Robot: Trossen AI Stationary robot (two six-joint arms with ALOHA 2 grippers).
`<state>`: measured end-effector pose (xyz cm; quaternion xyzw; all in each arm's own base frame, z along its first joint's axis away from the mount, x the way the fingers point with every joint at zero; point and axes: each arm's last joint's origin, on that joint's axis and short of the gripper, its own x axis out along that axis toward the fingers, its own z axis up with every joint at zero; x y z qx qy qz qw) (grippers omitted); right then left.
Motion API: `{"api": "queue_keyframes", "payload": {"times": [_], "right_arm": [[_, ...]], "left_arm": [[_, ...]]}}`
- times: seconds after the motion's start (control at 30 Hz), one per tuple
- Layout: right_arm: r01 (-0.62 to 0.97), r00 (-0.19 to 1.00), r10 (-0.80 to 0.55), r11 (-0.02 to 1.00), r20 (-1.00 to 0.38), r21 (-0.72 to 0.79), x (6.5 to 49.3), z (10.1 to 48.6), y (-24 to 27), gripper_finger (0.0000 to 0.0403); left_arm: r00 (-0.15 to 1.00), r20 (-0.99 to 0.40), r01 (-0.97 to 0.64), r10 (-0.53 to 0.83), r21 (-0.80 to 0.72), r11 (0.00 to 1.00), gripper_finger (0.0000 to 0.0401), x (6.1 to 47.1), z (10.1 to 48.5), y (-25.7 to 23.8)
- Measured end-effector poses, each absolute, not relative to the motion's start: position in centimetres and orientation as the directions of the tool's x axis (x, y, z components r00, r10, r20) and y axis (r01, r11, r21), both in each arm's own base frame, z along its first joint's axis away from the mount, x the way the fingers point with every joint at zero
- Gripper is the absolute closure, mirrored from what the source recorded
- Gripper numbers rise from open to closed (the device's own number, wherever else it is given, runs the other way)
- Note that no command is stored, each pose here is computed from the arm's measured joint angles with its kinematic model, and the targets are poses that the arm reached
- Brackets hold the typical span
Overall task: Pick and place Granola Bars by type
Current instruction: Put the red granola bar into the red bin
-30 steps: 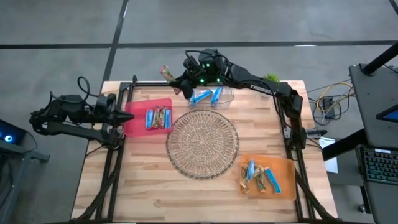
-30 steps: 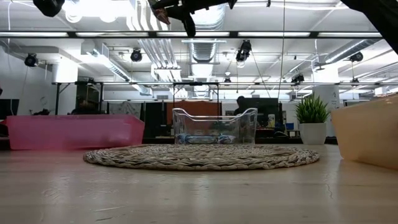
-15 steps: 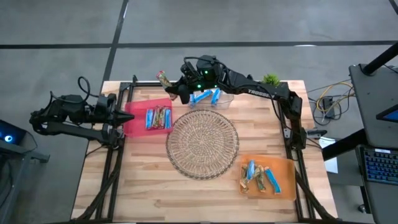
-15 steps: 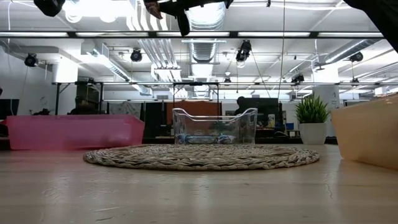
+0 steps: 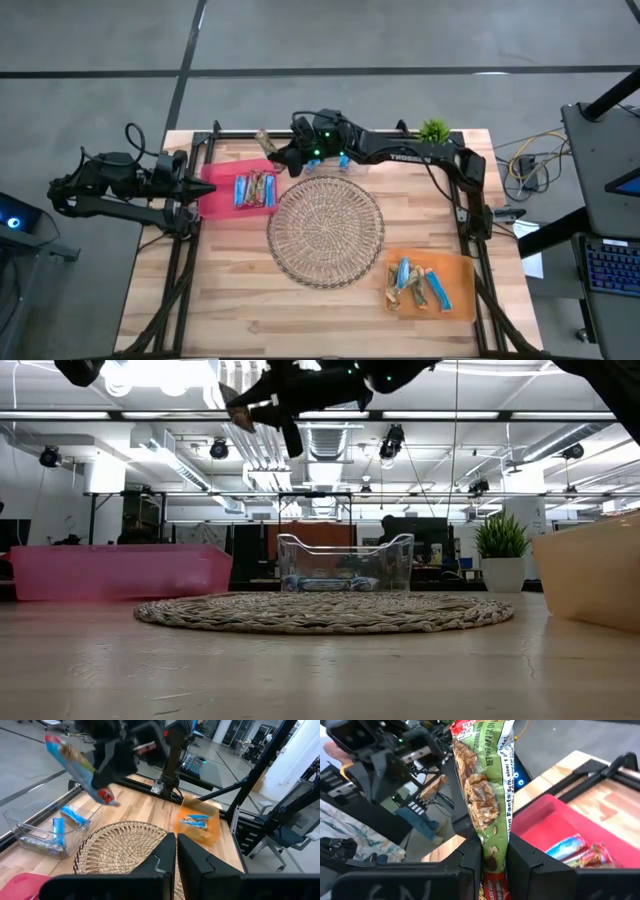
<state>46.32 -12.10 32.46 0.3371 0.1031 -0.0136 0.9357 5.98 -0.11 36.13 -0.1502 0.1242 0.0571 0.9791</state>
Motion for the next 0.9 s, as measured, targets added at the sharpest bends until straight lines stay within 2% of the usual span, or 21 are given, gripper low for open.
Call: {"api": "queue_keyframes", "payload": {"times": [0.23, 0.43, 0.53, 0.7, 0.9], "right_arm": [[0.105, 0.972, 0.058, 0.756, -0.227, 0.646, 46.4, 30.9, -11.6, 0.0349], [0.048, 0.987, 0.061, 0.775, -0.151, 0.63, 46.5, 33.5, -11.6, 0.0349], [0.012, 0.987, 0.092, 0.775, -0.132, 0.632, 47.7, 33.8, -11.9, 0.0349], [-0.091, 0.976, 0.196, 0.757, -0.092, 0.648, 52.1, 32.4, -12.5, 0.0349], [-0.234, 0.965, 0.251, 0.673, 0.081, 0.701, 54.3, 31.8, -13.8, 0.0349]], "left_arm": [[0.962, -0.261, -0.15, 0.075, -0.281, 0.948, 0.0401, 6.0, 36.1, -0.1], [0.962, -0.259, -0.155, 0.081, -0.28, 0.947, 0.0401, 6.0, 36.1, -0.1], [0.963, -0.256, -0.157, 0.084, -0.28, 0.947, 0.0401, 6.0, 36.2, -0.1], [0.968, -0.236, -0.154, 0.084, -0.296, 0.943, 0.0401, 6.1, 36.4, -0.1], [0.972, -0.22, -0.15, 0.083, -0.304, 0.941, 0.0401, 6.2, 36.5, -0.1]]}}
